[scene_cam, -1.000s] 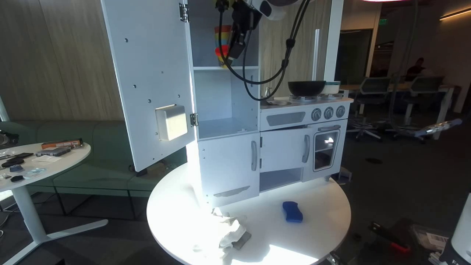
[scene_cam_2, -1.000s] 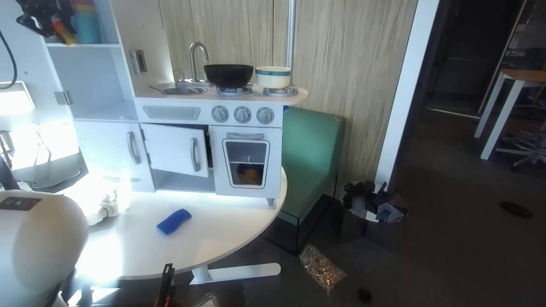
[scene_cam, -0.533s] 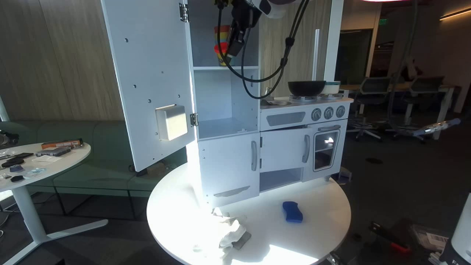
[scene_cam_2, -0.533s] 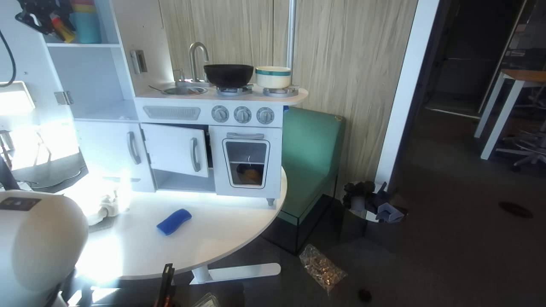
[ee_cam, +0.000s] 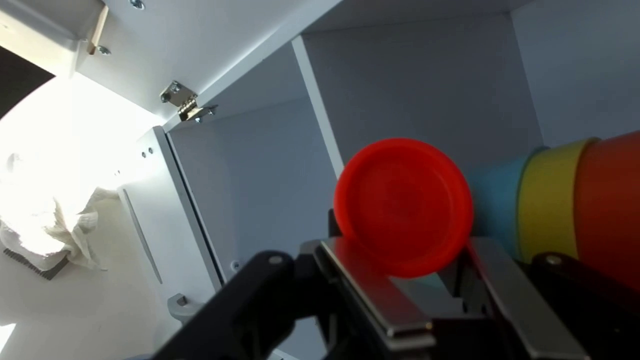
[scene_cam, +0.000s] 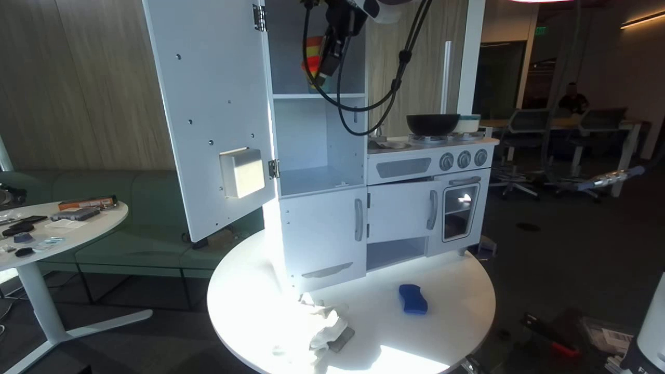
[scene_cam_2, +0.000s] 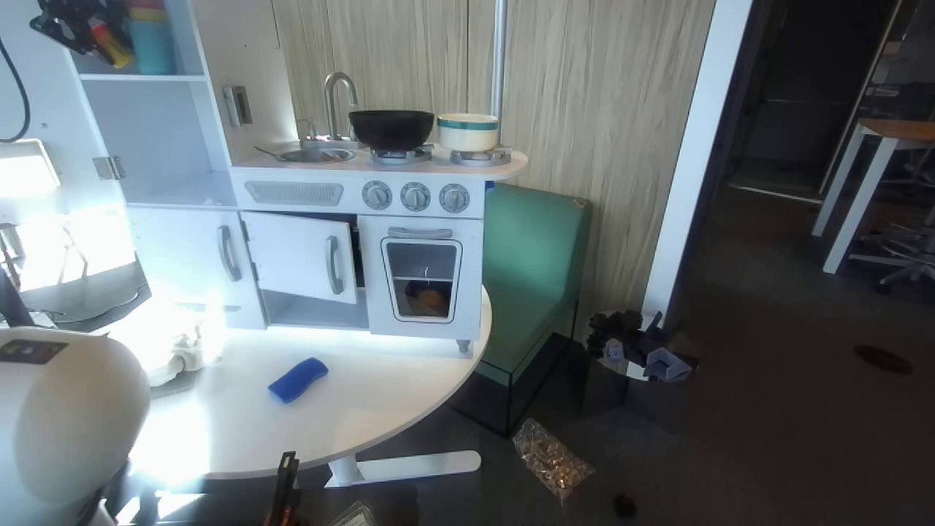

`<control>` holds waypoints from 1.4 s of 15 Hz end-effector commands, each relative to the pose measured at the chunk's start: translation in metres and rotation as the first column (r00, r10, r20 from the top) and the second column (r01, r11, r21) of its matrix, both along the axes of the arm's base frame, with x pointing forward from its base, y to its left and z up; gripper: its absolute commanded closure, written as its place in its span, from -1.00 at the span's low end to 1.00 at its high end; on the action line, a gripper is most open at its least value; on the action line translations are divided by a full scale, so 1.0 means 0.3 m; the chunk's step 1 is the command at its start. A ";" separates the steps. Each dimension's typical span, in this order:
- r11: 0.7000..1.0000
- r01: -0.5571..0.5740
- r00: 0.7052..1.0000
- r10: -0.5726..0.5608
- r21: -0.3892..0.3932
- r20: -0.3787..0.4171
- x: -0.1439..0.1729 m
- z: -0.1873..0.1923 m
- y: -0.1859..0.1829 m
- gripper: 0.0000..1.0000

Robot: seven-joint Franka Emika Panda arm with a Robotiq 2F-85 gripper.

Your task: Open the cabinet door and move the objects from the lower shelf onto the top shelf

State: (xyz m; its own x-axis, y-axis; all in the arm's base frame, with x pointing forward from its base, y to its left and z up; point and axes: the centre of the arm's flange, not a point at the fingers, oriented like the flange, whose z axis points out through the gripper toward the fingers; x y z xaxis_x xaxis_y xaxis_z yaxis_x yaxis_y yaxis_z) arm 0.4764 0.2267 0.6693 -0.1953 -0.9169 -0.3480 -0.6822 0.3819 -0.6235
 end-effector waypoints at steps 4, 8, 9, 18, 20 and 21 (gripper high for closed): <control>1.000 0.028 0.999 -0.028 0.005 0.033 0.005 -0.018 0.007 0.63; 0.999 0.035 0.999 -0.035 0.007 0.034 -0.017 -0.050 -0.003 0.63; 0.999 0.035 0.999 -0.035 0.009 0.037 -0.023 -0.055 -0.006 0.63; 0.998 0.027 0.985 -0.017 -0.055 0.171 0.109 0.147 0.131 0.63; 0.997 0.026 0.983 -0.013 -0.069 0.186 0.145 0.160 0.138 0.63; 0.997 0.028 0.983 -0.015 -0.069 0.184 0.166 0.161 0.138 0.63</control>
State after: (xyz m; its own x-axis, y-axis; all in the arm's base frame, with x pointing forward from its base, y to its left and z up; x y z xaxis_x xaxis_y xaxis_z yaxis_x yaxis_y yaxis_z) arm 0.4986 0.2563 0.6998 -0.1518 -0.9388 -0.3092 -0.5687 0.3389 -0.7495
